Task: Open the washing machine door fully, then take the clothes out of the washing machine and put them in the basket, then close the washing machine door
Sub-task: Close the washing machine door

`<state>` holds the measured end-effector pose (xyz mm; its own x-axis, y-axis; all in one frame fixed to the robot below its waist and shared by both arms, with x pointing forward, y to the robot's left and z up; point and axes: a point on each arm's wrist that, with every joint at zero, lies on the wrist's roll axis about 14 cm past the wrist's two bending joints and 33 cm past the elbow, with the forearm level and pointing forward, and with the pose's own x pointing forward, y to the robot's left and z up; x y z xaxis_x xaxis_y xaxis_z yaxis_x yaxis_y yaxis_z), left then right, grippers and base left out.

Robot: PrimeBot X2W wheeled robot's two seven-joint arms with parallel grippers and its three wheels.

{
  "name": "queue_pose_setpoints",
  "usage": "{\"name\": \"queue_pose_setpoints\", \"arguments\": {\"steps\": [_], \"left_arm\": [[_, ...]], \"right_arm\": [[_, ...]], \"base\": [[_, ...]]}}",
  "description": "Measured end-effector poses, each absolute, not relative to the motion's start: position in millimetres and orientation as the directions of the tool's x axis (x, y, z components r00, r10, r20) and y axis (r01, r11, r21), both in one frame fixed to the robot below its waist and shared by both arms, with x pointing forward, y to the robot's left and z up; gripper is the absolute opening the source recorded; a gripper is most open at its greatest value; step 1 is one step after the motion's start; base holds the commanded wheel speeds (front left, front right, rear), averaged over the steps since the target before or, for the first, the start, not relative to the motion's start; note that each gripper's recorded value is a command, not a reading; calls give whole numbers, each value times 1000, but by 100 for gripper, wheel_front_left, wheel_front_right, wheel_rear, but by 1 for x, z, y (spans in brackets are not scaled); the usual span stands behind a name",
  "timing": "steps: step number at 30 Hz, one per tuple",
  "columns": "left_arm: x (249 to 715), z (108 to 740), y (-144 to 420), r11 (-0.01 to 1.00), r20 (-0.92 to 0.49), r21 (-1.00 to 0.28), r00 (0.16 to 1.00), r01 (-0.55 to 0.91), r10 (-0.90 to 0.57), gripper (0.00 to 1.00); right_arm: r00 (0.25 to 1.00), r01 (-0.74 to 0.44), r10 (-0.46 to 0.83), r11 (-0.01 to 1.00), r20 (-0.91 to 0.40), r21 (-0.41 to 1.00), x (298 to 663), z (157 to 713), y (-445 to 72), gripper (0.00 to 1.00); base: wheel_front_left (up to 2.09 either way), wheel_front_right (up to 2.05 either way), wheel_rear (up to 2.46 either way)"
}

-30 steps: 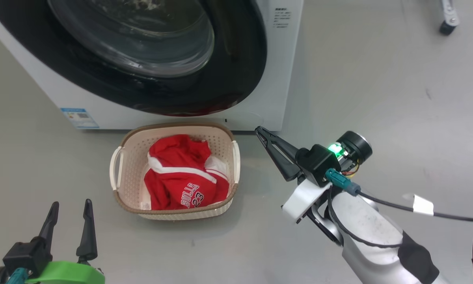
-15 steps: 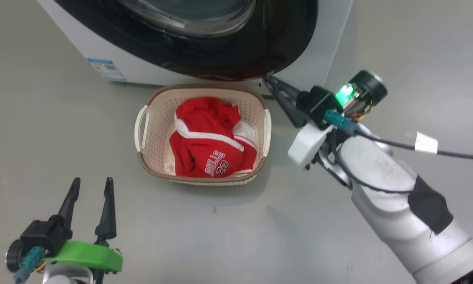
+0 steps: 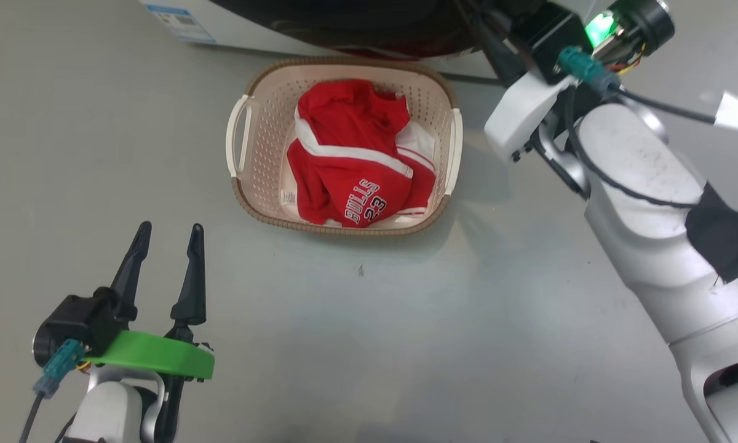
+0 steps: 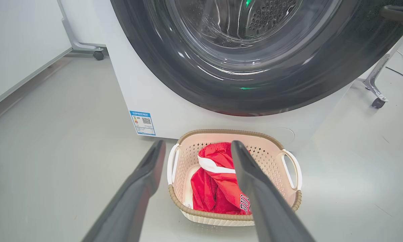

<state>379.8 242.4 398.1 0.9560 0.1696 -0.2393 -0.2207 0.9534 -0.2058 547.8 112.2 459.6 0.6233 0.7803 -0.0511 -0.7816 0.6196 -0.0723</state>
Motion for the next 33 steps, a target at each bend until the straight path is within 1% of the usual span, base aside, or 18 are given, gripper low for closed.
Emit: {"name": "queue_pose_setpoints", "arguments": {"steps": [12,19,24,29,33], "left_arm": [[398,378,237,956,-279,-207,949,-208,146,100],[404,374,238,956,-284,-207,948,-208,145,100],[408,371,237,953,-287,-217,947,-209,143,100],[409,370,236,954,-287,-219,948,-206,139,100],[409,372,236,953,-283,-221,949,-207,140,100]], "right_arm": [[681,-732,730,681,-53,-26,597,432,104,0],[719,-695,694,716,-42,-72,624,433,98,0],[743,-664,669,738,-1,-124,644,446,95,0],[775,-626,631,772,21,-111,649,448,94,0],[782,-620,623,781,15,-79,647,449,94,0]], "base": [[0,0,0],[0,0,0],[0,0,0],[0,0,0],[0,0,0]]}}
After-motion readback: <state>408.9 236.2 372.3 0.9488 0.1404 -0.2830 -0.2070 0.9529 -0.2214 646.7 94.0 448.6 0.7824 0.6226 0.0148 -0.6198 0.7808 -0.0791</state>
